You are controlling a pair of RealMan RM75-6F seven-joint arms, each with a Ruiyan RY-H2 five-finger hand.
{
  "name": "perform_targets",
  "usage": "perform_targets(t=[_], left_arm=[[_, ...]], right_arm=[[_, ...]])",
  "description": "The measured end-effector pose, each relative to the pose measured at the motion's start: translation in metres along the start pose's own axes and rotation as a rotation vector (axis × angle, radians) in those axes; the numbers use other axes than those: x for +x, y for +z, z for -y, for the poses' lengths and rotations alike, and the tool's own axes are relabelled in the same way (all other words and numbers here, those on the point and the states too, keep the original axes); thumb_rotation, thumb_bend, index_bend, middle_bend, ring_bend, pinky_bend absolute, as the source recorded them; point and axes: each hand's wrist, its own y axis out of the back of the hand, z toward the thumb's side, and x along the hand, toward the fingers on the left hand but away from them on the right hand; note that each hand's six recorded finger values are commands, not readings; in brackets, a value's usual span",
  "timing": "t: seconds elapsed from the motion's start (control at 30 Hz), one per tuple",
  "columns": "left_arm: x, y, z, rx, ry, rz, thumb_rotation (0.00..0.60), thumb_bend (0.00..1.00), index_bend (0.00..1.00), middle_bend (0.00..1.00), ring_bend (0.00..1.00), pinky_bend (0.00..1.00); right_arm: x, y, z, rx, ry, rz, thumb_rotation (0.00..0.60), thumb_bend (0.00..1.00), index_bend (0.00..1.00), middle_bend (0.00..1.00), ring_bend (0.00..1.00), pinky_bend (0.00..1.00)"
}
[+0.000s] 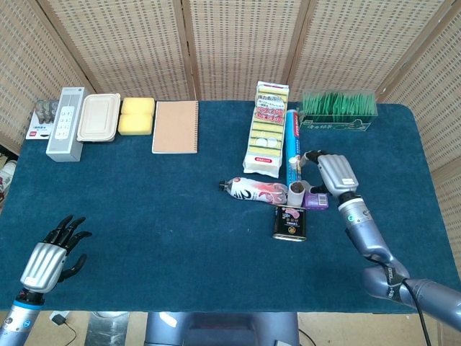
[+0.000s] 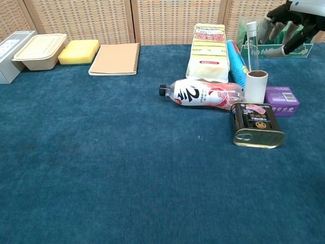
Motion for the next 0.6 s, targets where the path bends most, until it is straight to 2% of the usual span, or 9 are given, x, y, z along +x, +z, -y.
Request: perform_targets(t=[0.3,0.6], left_arm=[[0.000,0.000,-0.002,0.000,0.007,0.002,0.600,0.35,0.29,0.14,0.04,0.27],[-0.004,0.003,-0.007,0.001,0.023,0.015,0.600,0.36,0.29,0.14,0.04,0.27]], right_arm=[[0.011,-0.005,-0.014,0.050,-0.041,-0.009,0.600,0.34,0.38,0.35,0.30,0.37],[0.035,-0.013,-0.027,0.075,-0.064,-0.014,0.600,0.34,0.36,0.30,0.27,0.34]])
